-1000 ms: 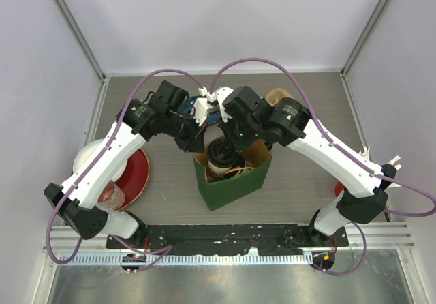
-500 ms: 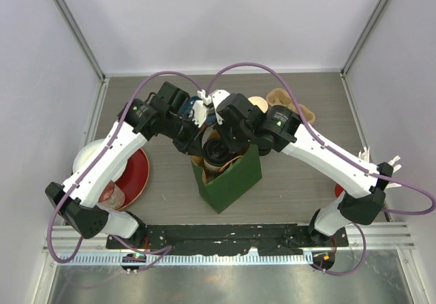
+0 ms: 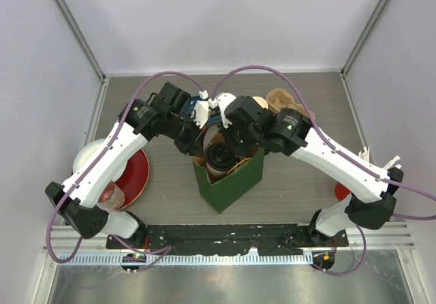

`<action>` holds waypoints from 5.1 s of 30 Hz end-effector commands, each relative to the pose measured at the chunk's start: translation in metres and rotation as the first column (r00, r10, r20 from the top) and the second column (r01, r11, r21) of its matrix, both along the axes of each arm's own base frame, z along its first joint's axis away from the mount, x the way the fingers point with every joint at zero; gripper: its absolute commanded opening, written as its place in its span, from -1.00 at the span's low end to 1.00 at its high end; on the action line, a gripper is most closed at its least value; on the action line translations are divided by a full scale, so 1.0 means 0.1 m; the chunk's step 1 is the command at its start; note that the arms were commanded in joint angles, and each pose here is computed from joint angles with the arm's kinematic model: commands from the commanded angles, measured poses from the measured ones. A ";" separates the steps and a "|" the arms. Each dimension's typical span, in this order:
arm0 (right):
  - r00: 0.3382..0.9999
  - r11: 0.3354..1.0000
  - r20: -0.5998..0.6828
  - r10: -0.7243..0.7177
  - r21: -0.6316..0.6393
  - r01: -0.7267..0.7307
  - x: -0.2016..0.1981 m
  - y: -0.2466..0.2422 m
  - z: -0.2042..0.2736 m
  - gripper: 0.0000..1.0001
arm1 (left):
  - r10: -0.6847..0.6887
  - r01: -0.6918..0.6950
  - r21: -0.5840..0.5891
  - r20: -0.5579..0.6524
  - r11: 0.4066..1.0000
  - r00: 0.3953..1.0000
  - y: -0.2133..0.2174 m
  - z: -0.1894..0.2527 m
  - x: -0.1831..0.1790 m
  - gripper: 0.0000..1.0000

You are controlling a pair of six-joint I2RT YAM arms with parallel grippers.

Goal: Pack the takeout coffee

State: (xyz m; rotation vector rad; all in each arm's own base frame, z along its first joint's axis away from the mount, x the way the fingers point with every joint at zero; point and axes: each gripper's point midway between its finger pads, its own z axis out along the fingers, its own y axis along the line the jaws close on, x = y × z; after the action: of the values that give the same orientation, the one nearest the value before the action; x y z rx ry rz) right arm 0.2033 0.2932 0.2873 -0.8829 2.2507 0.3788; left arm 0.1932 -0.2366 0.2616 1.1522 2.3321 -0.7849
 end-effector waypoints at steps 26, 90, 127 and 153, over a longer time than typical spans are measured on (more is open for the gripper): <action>1.000 0.999 -0.025 -0.012 -0.042 0.011 0.06 0.12 -0.20 -0.98 | -0.007 0.008 -0.131 0.010 0.991 1.000 -0.24 0.20 0.09 -1.00; 0.978 0.977 -0.134 0.161 -0.120 -0.178 -0.46 0.00 -0.44 -0.98 | 0.187 -0.177 -0.108 0.089 0.978 0.978 -0.19 0.35 0.43 -1.00; 0.985 0.990 -0.163 0.059 -0.114 -0.078 -0.09 0.45 -1.14 -0.98 | 0.112 -0.104 -0.160 0.041 0.982 0.993 -0.28 0.32 0.24 -1.00; 0.992 0.989 -0.120 0.048 -0.133 -0.064 -0.01 0.42 -1.32 -0.98 | 0.086 -0.075 -0.178 0.057 0.981 0.995 -0.29 0.41 0.19 -1.00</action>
State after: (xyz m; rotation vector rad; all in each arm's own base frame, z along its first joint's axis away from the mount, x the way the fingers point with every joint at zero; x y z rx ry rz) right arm 0.1934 0.3236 0.1788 -1.0052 2.3432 0.3336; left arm 0.2493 -0.2278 0.2548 0.8602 2.3843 -0.6018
